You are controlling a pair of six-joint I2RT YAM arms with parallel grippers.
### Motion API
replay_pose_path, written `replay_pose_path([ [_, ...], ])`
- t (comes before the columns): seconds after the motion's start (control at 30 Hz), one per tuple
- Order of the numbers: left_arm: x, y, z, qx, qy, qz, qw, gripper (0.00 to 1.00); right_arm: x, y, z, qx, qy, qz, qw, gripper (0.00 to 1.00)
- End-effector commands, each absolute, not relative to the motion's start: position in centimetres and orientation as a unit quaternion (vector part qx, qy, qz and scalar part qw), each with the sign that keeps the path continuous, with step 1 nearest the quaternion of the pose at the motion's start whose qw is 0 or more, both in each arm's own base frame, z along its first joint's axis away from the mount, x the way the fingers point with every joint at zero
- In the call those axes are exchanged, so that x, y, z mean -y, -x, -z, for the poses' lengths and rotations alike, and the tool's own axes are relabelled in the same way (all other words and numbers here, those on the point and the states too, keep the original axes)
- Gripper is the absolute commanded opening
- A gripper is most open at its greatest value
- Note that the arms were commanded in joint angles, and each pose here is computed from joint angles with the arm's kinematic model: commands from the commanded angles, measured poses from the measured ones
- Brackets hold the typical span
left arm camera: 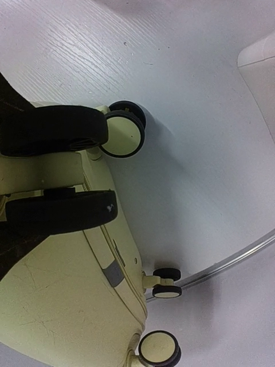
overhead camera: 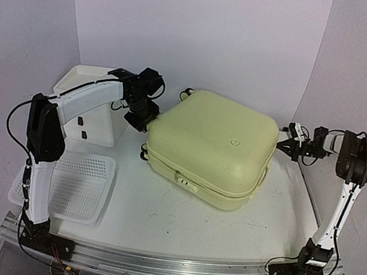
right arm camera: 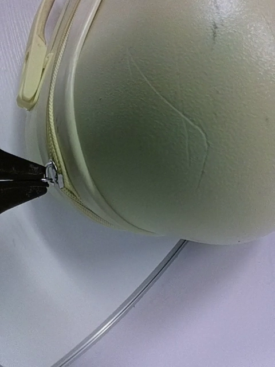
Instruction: Open, take out, and arrange the luggage
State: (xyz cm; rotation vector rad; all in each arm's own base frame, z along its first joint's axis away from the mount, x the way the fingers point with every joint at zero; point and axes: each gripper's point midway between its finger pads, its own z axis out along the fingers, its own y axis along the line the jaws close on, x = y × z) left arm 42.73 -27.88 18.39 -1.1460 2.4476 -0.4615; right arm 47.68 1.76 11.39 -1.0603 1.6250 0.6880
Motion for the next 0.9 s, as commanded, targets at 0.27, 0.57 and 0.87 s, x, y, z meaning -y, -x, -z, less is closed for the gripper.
replay_pose_path([
  [0.27,22.8,-43.8,-15.8,-0.926,0.269,-0.013,0.266,0.07,-1.7,-53.2,-16.5,-0.579,0.532,-0.193,0.587,0.0],
  [0.57,23.5,-44.1,-15.7,-0.935,0.232,-0.021,0.268,0.07,-3.8,-57.8,-17.0,-0.515,0.565,-0.199,0.613,0.0],
  [0.87,25.4,-43.8,-15.9,-0.94,0.211,-0.008,0.269,0.07,-6.9,-60.2,-16.7,-0.521,0.546,-0.244,0.61,0.0],
])
